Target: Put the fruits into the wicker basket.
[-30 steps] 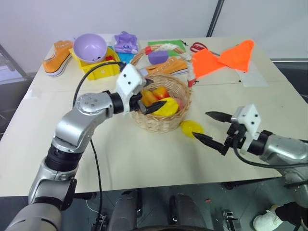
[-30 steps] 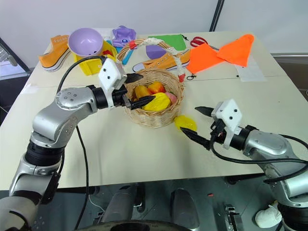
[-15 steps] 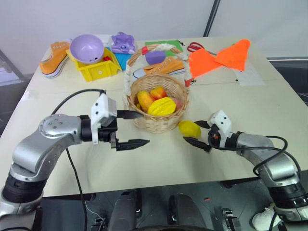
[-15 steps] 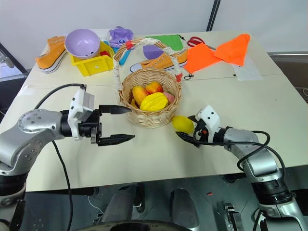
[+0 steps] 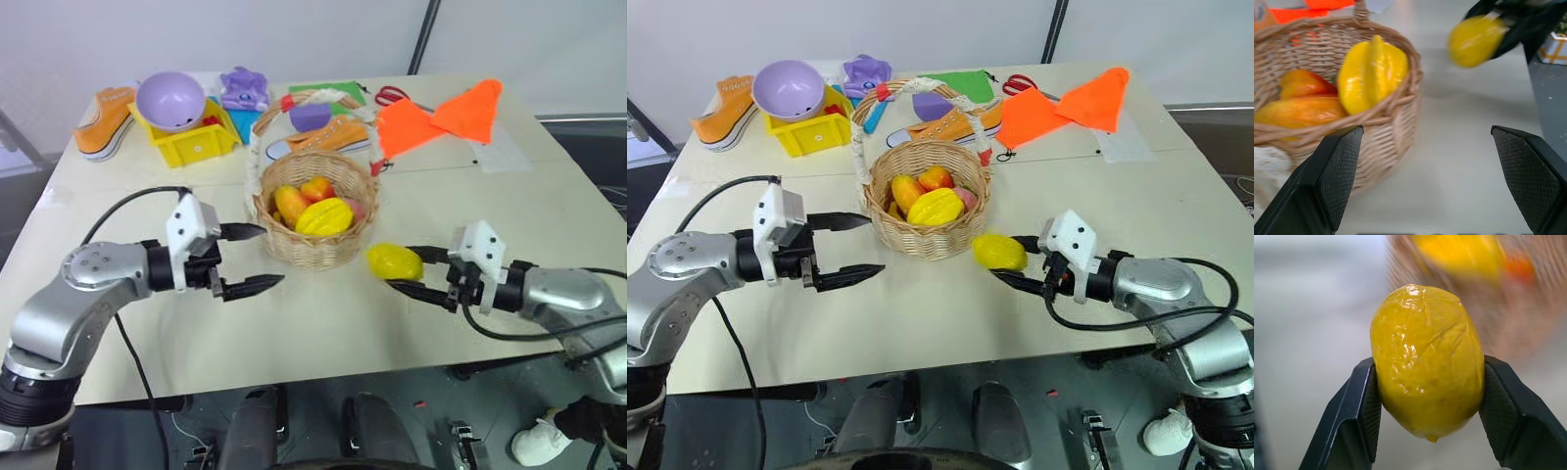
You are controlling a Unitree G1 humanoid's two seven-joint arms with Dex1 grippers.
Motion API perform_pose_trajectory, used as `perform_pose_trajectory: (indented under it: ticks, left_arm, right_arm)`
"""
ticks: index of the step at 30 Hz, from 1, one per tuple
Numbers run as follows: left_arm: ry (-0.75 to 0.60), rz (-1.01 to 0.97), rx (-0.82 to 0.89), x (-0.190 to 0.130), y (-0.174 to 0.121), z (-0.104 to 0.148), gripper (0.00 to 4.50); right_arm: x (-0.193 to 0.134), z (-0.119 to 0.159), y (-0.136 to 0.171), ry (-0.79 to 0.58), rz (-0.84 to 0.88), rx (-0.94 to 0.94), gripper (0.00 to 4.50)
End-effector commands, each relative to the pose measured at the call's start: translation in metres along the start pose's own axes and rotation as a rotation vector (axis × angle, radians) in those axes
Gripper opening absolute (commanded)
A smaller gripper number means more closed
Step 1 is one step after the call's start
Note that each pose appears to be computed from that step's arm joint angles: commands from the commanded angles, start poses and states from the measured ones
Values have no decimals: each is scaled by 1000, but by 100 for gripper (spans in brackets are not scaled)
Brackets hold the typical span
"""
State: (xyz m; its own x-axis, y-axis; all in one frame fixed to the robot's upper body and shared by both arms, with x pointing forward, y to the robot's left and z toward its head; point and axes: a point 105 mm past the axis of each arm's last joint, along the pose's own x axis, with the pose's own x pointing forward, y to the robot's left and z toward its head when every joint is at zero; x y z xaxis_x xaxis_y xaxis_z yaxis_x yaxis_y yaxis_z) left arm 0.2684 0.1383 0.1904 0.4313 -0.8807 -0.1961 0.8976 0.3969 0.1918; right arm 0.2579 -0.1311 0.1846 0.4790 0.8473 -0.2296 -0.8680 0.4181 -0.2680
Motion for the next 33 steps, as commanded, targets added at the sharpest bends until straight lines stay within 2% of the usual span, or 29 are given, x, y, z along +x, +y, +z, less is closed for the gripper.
perform_pose_trajectory:
  ticks: [1,5,9,12,14,18,22,26,33]
  left_arm:
    - [-61,46,33,-7,10,8,450]
    - [-119,58,9,-6,15,17,450]
    - [-117,53,15,-4,10,18,450]
    - [-122,51,14,-2,5,20,450]
    - [-126,52,12,-2,3,21,450]
    - [-136,52,9,-1,-1,24,450]
    - [-158,47,-2,0,-3,28,450]
    - [-179,48,-15,5,0,30,450]
    - [-218,44,-7,12,3,37,450]
  right_arm:
    - [25,39,-14,-108,-96,-104,228]
    - [75,58,-43,-131,-200,-92,228]
    - [111,60,-66,-108,-269,-61,228]
    - [112,68,-67,-138,-281,-97,361]
    - [101,77,-61,-185,-267,-145,445]
    - [62,78,-32,-231,-134,-164,445]
    - [30,64,-27,-184,-154,-109,445]
    - [20,47,-57,-149,-346,-46,445]
    - [42,42,-103,-193,-503,21,445]
